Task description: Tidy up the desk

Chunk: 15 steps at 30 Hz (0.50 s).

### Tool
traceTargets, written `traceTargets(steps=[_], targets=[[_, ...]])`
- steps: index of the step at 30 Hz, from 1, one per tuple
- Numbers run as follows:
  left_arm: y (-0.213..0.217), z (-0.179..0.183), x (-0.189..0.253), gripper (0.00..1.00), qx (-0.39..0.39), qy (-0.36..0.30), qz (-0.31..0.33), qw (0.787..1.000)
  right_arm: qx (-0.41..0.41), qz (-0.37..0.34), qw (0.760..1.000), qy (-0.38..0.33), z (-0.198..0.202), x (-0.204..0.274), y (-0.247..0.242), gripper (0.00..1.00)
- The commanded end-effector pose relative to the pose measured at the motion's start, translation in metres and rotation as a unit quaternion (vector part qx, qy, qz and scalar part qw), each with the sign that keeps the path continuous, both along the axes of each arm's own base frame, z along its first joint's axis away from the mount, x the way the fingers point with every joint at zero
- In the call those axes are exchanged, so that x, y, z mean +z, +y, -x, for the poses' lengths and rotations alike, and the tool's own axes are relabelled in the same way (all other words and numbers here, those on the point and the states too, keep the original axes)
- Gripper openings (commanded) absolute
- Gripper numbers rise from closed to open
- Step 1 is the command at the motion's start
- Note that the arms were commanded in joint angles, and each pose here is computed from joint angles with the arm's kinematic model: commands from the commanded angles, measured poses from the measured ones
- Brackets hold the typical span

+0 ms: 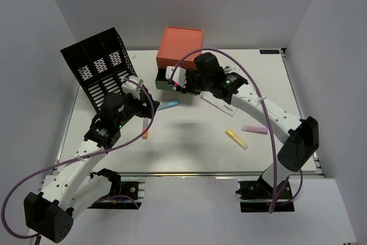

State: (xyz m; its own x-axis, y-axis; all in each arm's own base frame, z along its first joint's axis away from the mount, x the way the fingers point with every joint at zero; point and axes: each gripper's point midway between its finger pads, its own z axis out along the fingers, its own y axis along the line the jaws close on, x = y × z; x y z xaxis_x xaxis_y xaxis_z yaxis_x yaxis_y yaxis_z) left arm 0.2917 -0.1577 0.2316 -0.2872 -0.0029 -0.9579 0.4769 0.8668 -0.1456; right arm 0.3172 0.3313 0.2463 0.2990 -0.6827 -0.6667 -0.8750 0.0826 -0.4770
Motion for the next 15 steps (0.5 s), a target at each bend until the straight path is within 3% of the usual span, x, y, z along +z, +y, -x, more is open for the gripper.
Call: traceTargets(steps=[1, 8, 15], targets=[[0.003, -0.002, 0.009, 0.86, 0.009, -0.012, 0.002, 1.000, -0.032, -0.009, 0.996, -0.086, -0.045, 0.023, 0.015, 0.00], [0.005, -0.005, 0.004, 0.86, 0.017, -0.005, -0.003, 1.000, -0.057, -0.038, 0.984, -0.167, -0.099, 0.054, 0.046, 0.00], [0.006, -0.005, 0.002, 0.86, 0.018, -0.003, -0.005, 1.000, -0.067, -0.010, 0.984, -0.163, -0.118, 0.018, 0.049, 0.02]])
